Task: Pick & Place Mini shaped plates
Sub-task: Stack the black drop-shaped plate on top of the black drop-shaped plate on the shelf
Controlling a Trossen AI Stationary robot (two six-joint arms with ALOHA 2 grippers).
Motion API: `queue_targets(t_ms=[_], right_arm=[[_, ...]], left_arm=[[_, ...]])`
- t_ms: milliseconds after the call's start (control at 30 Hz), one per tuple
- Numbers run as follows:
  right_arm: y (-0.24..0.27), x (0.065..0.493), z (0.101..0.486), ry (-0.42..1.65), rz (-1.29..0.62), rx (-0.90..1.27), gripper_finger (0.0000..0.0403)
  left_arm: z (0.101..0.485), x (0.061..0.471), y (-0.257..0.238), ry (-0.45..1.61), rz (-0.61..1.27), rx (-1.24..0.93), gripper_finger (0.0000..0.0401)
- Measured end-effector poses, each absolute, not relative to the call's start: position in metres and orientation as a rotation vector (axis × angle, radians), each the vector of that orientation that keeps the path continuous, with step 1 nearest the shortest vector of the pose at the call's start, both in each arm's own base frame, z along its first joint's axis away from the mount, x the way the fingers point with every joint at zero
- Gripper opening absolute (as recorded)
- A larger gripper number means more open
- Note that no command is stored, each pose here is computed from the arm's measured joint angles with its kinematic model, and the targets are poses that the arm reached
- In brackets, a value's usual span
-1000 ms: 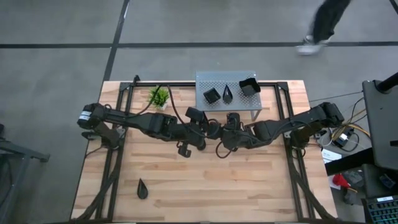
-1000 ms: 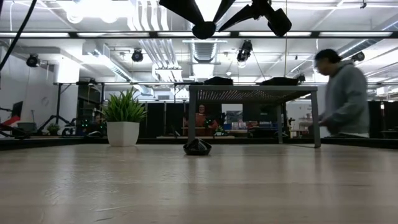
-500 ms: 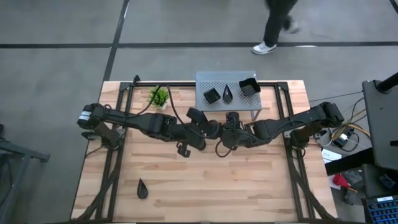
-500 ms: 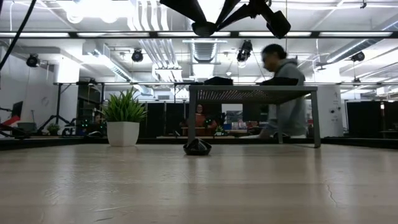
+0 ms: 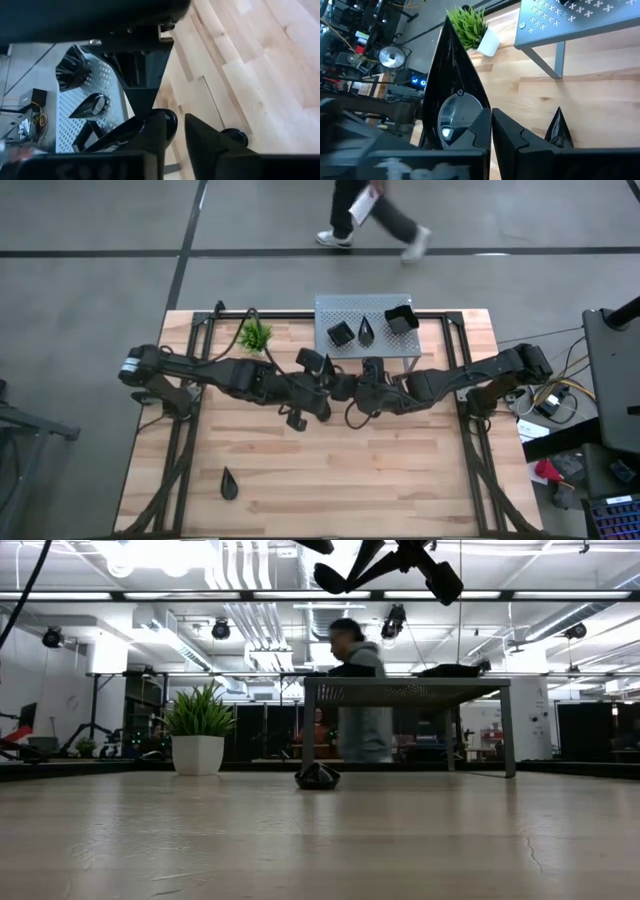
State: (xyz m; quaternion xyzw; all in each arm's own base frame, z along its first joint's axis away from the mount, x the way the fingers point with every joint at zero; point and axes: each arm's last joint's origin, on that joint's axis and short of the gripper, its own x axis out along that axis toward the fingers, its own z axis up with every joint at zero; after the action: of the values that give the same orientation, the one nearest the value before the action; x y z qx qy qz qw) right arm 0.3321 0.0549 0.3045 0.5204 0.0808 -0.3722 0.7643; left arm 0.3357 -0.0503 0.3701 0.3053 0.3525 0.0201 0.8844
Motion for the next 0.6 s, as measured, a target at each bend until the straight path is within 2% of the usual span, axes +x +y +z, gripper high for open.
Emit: queue_targets(t_ms=[233,367,600], right_arm=[[0.047,0.329,0.31,0.171,-0.817,1.112,0.0008],[0.04,0.318,0.317,0.182,-0.843,1.093,0.0008],[0.025,0.287,0.332,0.221,-0.929,1.071,0.0008]], left_arm=[[0.379,0.33,-0.05,0.697,0.053,0.615,0.0112],[0.389,0.323,-0.048,0.653,0.073,0.567,0.0119],[0.401,0.316,-0.042,0.57,0.05,0.35,0.012]])
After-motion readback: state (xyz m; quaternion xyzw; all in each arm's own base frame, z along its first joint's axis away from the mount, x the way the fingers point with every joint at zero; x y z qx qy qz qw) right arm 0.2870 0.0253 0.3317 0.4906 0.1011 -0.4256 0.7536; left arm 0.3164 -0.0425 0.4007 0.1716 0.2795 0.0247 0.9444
